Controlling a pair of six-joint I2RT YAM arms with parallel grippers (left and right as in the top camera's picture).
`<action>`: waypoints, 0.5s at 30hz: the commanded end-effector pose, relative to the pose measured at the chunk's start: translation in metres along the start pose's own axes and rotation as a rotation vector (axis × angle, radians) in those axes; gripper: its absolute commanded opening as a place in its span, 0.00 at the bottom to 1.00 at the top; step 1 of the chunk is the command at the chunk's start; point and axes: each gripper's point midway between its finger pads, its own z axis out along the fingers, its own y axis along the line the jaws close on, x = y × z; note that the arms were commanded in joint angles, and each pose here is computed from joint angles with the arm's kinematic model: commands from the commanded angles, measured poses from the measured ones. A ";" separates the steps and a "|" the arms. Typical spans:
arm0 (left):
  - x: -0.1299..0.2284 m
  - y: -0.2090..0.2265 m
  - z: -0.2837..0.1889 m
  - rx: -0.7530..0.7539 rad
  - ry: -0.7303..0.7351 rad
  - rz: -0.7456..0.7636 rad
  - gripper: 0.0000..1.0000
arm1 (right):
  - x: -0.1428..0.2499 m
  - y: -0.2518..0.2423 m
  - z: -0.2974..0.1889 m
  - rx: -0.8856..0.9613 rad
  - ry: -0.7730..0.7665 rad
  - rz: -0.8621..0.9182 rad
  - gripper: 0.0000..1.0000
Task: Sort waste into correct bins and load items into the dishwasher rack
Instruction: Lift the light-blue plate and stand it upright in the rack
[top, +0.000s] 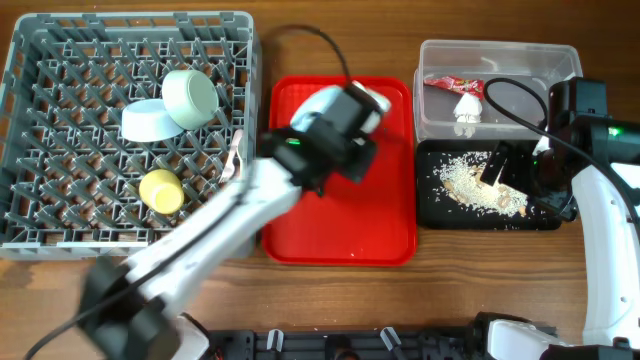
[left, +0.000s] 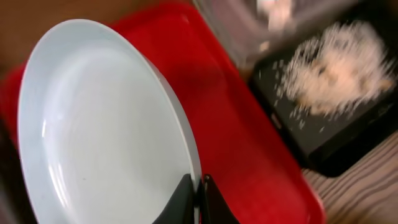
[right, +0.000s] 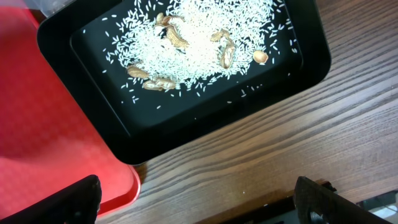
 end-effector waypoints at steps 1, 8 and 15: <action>-0.038 0.033 -0.060 0.068 -0.164 -0.099 0.04 | -0.001 -0.004 -0.001 0.015 -0.009 -0.013 1.00; -0.043 0.114 -0.097 0.289 -0.245 -0.326 0.04 | -0.001 -0.004 -0.001 0.015 -0.009 -0.012 1.00; -0.024 0.164 -0.082 0.405 -0.208 -0.497 0.04 | 0.000 -0.004 -0.001 0.016 -0.007 -0.013 1.00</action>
